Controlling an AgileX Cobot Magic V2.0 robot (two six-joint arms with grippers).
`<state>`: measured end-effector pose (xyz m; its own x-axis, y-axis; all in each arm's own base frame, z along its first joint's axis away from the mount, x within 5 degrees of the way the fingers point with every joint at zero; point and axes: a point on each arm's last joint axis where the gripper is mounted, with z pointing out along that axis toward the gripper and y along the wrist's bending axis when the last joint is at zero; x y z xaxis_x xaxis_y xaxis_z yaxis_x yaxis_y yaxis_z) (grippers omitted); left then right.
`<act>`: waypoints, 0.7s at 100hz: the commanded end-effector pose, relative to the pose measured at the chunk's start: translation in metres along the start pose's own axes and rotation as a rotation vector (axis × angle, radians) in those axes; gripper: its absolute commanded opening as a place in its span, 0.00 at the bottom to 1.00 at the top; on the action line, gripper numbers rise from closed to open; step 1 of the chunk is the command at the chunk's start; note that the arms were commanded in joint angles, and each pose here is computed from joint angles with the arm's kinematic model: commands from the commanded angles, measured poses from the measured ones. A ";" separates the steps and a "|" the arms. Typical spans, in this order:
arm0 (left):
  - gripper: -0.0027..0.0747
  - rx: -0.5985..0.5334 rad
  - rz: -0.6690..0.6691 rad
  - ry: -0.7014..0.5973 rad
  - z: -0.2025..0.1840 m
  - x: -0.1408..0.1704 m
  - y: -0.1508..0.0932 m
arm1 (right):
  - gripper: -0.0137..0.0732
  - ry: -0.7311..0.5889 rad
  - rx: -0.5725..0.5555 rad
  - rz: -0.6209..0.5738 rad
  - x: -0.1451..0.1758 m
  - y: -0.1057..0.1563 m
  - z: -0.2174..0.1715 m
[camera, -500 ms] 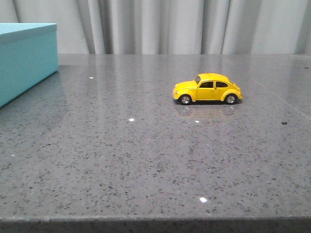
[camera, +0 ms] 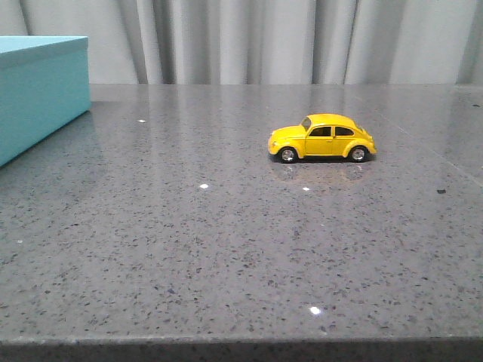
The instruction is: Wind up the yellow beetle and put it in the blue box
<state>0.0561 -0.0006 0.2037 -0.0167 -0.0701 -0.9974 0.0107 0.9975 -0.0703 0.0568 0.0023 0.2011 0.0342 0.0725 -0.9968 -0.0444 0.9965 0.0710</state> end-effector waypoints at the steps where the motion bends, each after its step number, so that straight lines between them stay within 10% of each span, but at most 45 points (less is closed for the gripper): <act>1: 0.01 0.016 -0.008 -0.102 -0.002 -0.003 -0.001 | 0.08 -0.118 -0.009 -0.010 -0.014 0.001 -0.003; 70: 0.01 0.025 -0.008 -0.222 -0.009 -0.052 -0.004 | 0.09 -0.177 -0.013 -0.010 -0.038 0.003 -0.006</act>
<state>0.0535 -0.0006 0.2244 0.0911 -0.0715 -0.9933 0.0189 0.9974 -0.0700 0.0555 0.0027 0.2132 0.1239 0.0765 -0.9893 -0.0554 0.9960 0.0701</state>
